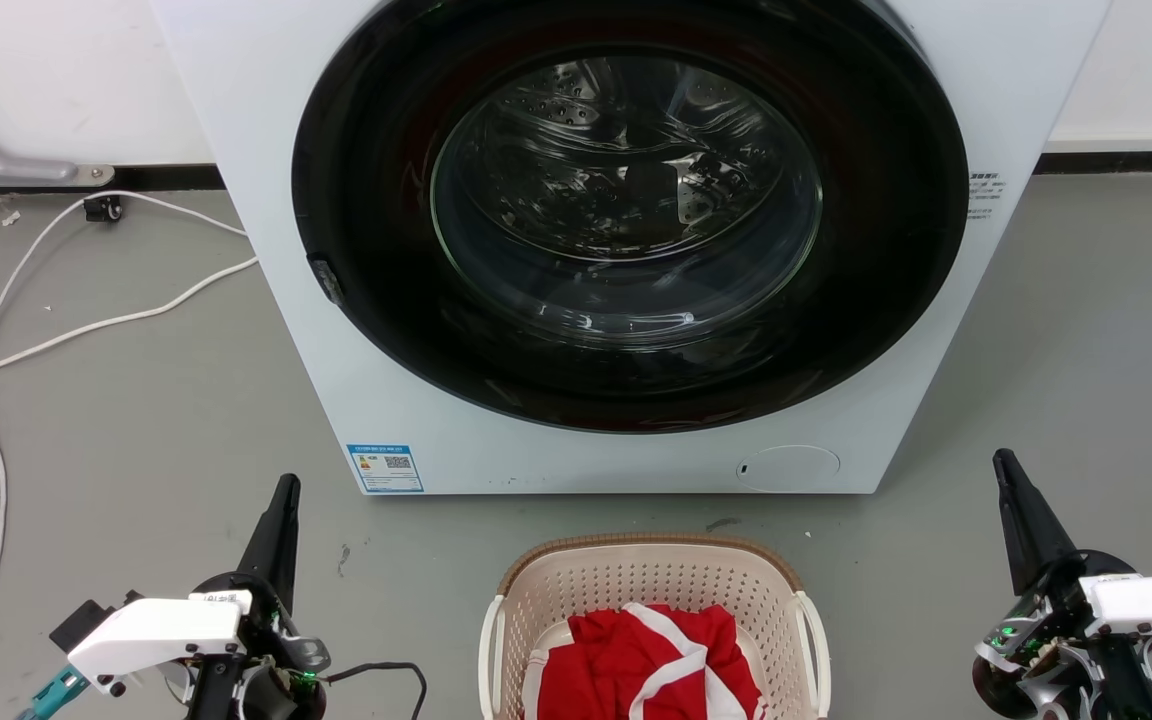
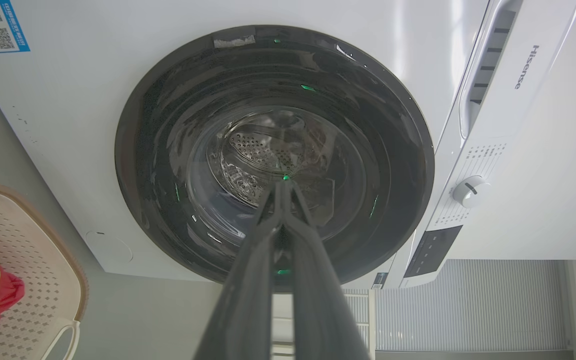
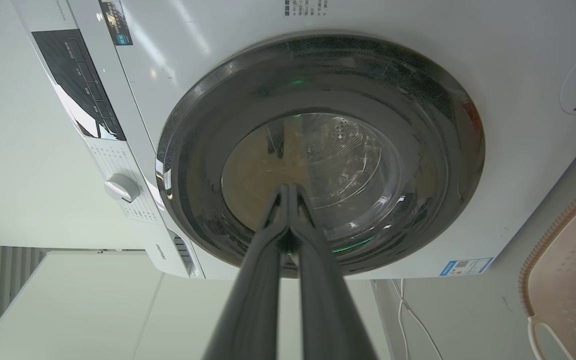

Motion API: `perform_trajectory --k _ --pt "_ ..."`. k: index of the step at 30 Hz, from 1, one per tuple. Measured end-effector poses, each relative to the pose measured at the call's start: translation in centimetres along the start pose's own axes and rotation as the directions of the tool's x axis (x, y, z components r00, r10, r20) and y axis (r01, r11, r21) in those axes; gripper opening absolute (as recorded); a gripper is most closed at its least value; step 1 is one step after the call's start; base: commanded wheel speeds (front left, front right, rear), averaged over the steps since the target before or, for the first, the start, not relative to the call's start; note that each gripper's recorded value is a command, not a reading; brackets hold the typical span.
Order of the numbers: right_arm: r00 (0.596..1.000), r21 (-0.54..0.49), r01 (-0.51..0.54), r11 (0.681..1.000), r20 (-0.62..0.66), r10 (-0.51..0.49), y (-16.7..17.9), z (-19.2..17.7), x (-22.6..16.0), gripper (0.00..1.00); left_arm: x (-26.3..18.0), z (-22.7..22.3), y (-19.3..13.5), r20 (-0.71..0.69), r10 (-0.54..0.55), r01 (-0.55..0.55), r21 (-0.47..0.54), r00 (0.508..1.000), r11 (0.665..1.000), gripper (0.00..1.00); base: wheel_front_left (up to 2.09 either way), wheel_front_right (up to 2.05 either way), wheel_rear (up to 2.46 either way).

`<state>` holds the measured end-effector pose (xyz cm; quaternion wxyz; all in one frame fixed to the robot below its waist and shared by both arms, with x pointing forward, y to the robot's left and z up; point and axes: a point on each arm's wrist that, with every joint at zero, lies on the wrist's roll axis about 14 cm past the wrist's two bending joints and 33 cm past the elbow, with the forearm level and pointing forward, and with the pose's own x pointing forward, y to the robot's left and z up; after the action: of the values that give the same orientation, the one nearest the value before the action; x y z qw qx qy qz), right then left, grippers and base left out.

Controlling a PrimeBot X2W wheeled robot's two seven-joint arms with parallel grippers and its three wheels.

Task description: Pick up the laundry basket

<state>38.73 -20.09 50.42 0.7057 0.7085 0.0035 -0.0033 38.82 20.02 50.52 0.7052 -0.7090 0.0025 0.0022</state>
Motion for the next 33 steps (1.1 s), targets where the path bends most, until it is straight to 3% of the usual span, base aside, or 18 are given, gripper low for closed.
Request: perform_trajectory --k 4,5,11,24,33 --pt "1.000 0.000 0.000 1.000 0.000 0.000 0.0 0.0 0.0 0.00 0.0 0.0 0.0 0.000 0.000 0.000 0.002 1.000 1.000 0.00 0.00 0.00 0.00" --pt "1.000 0.001 0.004 1.000 0.000 -0.004 -0.1 0.0 -0.1 1.00 0.0 0.0 0.2 0.000 0.005 -0.005 0.002 1.000 1.000 1.00 0.00 0.00 0.00" --pt "0.996 0.008 0.089 0.996 0.010 -0.089 -3.0 0.1 -1.4 1.00 -1.4 -0.1 3.1 0.006 0.091 -0.091 -0.005 0.996 0.996 1.00 0.00 0.00 0.00" --pt "0.997 -0.047 0.061 0.997 0.047 -0.059 -2.1 0.3 -1.6 1.00 -1.4 0.1 2.1 0.045 0.060 -0.061 0.042 0.997 0.997 1.00 0.00 0.00 0.00" --pt "0.994 -0.160 0.066 0.985 0.095 -0.051 -1.8 1.4 -1.7 1.00 -1.5 1.9 1.5 0.111 0.042 -0.059 0.155 0.993 0.986 1.00 0.00 0.00 0.00"
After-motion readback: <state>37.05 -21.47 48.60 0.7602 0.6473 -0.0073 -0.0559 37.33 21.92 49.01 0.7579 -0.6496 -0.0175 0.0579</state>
